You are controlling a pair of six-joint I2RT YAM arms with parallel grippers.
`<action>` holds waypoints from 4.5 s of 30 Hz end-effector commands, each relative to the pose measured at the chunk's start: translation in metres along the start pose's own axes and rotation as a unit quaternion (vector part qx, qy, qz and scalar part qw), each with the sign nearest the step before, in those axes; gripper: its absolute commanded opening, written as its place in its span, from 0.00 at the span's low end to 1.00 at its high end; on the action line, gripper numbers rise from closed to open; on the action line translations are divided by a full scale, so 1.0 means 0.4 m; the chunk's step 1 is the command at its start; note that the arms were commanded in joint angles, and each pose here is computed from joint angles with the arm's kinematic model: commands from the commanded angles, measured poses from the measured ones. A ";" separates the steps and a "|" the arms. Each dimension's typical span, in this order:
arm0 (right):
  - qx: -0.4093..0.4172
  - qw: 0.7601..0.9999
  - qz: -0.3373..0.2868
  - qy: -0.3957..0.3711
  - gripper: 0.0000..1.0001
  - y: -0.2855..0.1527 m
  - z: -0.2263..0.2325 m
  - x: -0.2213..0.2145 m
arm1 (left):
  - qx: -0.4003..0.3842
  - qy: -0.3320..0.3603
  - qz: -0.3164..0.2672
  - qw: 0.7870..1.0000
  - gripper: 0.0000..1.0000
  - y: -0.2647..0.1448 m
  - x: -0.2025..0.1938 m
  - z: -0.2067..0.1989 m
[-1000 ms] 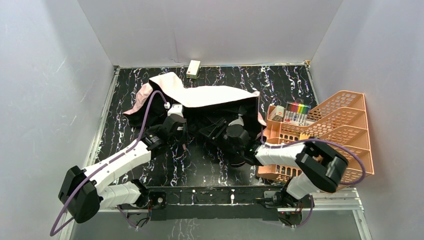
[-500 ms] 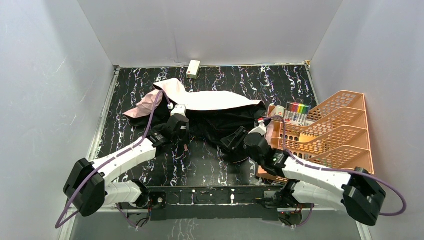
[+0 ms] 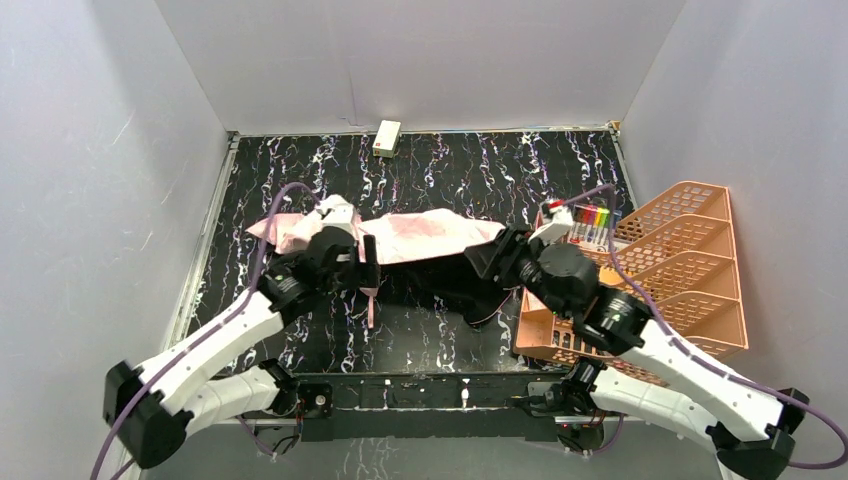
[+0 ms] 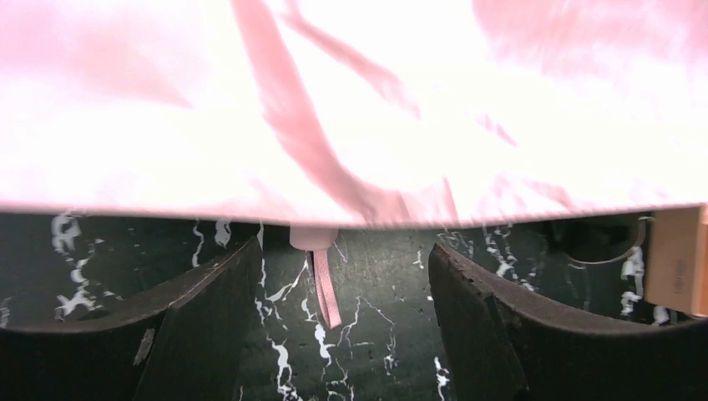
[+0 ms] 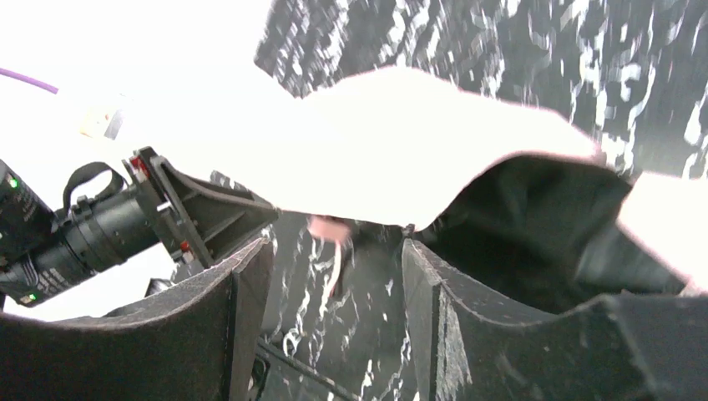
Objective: Put away the umbrella
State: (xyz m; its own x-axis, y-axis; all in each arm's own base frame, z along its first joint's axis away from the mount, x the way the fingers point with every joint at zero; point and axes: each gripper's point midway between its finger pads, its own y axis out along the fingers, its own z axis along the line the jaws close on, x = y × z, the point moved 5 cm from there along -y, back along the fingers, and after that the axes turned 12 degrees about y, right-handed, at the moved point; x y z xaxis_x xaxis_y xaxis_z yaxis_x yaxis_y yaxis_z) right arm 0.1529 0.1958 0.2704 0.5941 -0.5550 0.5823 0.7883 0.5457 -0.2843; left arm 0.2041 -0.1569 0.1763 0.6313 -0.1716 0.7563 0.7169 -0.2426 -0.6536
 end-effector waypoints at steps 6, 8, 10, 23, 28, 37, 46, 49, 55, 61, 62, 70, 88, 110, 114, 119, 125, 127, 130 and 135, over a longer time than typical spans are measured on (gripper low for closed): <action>-0.035 0.981 -0.025 -0.187 0.64 -0.016 0.136 0.159 | 0.003 -0.001 -0.110 0.994 0.70 -0.239 0.161 0.055; -0.051 0.974 -0.001 -0.222 0.63 0.019 0.164 0.163 | 0.011 0.012 -0.119 0.993 0.68 -0.242 0.205 0.051; -0.064 0.967 0.019 -0.248 0.64 0.060 0.181 0.167 | 0.034 0.024 -0.117 0.992 0.66 -0.223 0.244 0.049; -0.058 0.946 0.236 -0.215 0.68 0.237 0.058 0.083 | 0.069 0.014 -0.057 0.996 0.70 -0.014 0.318 0.229; -0.066 0.940 0.277 -0.190 0.68 0.282 -0.026 0.015 | -0.012 0.017 -0.034 0.999 0.72 0.058 0.242 0.182; -0.122 0.955 0.233 -0.139 0.64 0.434 -0.207 -0.031 | -0.054 -0.019 -0.005 0.998 0.63 0.208 0.146 0.154; -0.136 0.956 0.239 -0.105 0.62 0.541 -0.304 -0.111 | -0.118 -0.027 0.031 0.992 0.58 0.352 0.094 0.103; -0.134 0.952 0.254 -0.108 0.62 0.554 -0.316 -0.127 | -0.124 -0.023 0.046 0.991 0.63 0.378 0.072 0.085; -0.105 0.955 0.233 -0.153 0.68 0.498 -0.238 -0.049 | -0.076 -0.006 0.020 0.997 0.79 0.319 0.152 0.116; -0.108 0.961 0.160 -0.196 0.72 0.385 -0.152 0.096 | -0.049 0.003 -0.069 0.996 0.94 0.164 0.326 0.193; -0.129 0.960 0.146 -0.199 0.72 0.370 -0.160 0.118 | -0.043 0.002 -0.078 0.996 0.94 0.147 0.342 0.210; -0.268 0.943 0.088 -0.176 0.69 0.284 -0.273 0.192 | 0.076 -0.062 -0.047 0.994 0.87 0.142 0.293 0.401; -0.349 0.890 0.251 -0.150 0.32 0.348 -0.453 0.053 | 0.132 -0.067 0.163 0.975 0.56 0.341 0.054 0.497; -0.210 0.915 0.342 -0.039 0.31 0.414 -0.329 -0.193 | -0.152 -0.058 0.122 0.979 0.49 0.312 0.003 0.078; -0.162 0.927 0.338 0.017 0.32 0.449 -0.276 -0.233 | -0.221 -0.034 0.114 0.968 0.50 0.312 0.006 -0.013; -0.077 0.945 0.297 0.118 0.35 0.473 -0.201 -0.254 | -0.330 0.028 0.109 0.937 0.53 0.299 0.009 -0.115; -0.010 0.943 0.277 0.183 0.41 0.469 -0.129 -0.285 | -0.400 0.056 0.085 0.911 0.53 0.314 0.069 -0.158; 0.007 0.947 0.254 0.197 0.44 0.448 -0.127 -0.277 | -0.397 0.074 0.079 0.911 0.54 0.321 0.092 -0.158; 0.010 0.951 0.243 0.188 0.50 0.416 -0.125 -0.273 | -0.347 0.099 0.073 0.930 0.56 0.347 0.126 -0.126; -0.021 0.960 0.258 0.106 0.57 0.358 -0.147 -0.281 | -0.294 0.072 0.061 0.951 0.66 0.391 0.181 -0.079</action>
State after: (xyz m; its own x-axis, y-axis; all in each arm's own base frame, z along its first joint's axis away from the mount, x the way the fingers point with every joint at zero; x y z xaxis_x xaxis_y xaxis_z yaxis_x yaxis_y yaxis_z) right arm 0.2059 0.2985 0.0851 0.9309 -0.3628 0.0429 0.3151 0.7379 -0.5969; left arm 0.3346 -0.2403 0.1178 0.6244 -0.3717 0.6870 0.2820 -0.7129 -0.6420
